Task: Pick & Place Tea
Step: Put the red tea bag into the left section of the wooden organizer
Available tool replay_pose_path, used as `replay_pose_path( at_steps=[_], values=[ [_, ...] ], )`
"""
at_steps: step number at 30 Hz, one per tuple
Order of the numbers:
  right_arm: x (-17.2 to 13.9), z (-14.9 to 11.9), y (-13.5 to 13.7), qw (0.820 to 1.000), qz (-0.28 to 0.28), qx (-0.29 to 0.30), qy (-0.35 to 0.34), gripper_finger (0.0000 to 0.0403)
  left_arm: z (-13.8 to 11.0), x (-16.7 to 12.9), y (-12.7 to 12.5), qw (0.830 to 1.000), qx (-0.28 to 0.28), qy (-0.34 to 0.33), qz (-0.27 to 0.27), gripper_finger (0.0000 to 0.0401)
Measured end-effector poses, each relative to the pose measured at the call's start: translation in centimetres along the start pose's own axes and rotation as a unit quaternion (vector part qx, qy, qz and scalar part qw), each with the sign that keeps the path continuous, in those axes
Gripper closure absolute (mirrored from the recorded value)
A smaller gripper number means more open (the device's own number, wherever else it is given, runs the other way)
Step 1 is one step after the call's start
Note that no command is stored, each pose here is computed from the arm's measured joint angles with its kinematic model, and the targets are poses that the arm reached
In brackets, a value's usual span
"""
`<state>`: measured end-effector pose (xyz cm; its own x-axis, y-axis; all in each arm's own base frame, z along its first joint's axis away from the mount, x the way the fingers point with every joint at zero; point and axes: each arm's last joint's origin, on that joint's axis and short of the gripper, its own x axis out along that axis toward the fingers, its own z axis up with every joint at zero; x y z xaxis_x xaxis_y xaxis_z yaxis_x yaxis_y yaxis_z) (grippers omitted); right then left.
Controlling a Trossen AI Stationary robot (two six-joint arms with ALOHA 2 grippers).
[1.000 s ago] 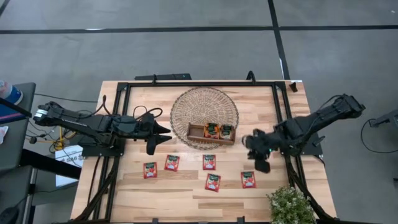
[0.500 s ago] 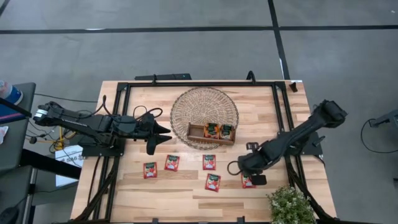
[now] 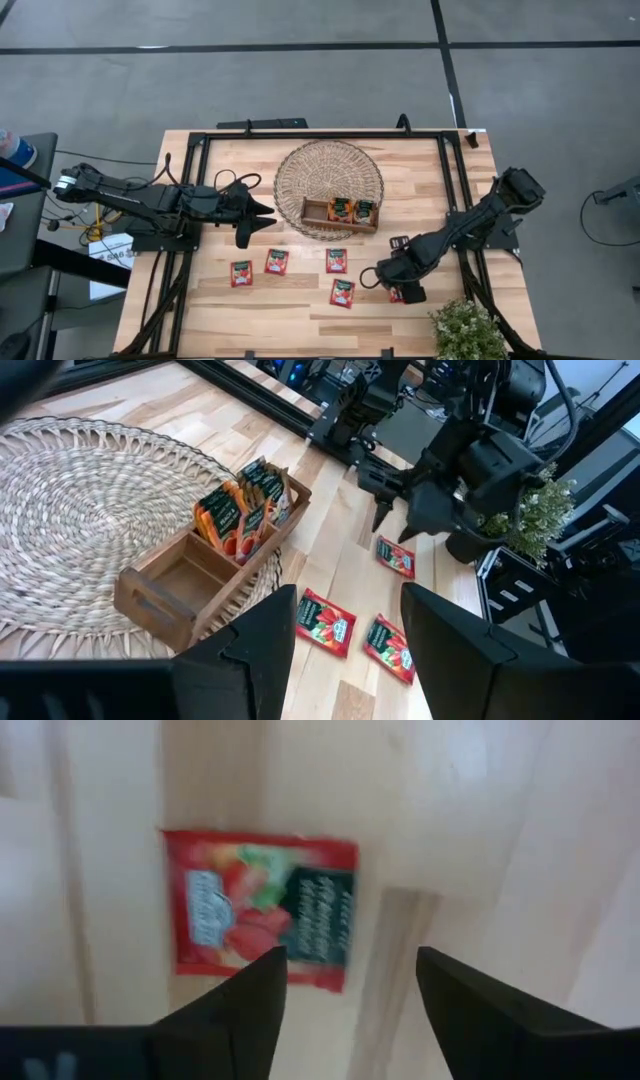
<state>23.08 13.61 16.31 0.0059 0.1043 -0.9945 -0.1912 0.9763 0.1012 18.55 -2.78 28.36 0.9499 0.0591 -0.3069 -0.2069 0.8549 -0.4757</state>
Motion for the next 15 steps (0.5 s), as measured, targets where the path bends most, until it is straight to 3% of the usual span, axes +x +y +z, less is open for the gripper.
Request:
replay_pose_path(
  at_steps=[6, 15],
  values=[
    [1.4, 0.0, -0.2, 1.0, 0.0, 0.001, -0.009, 0.0187, 0.0, 0.0, 0.0, 1.0, -0.001, 0.0, 0.0, 0.0227],
    [3.0, -1.1, -0.8, 1.0, -0.01, 0.029, 0.006, 0.0233, 0.0, 0.0, 0.0, 1.0, -0.001, 0.002, 0.001, 0.0227]
  ],
)
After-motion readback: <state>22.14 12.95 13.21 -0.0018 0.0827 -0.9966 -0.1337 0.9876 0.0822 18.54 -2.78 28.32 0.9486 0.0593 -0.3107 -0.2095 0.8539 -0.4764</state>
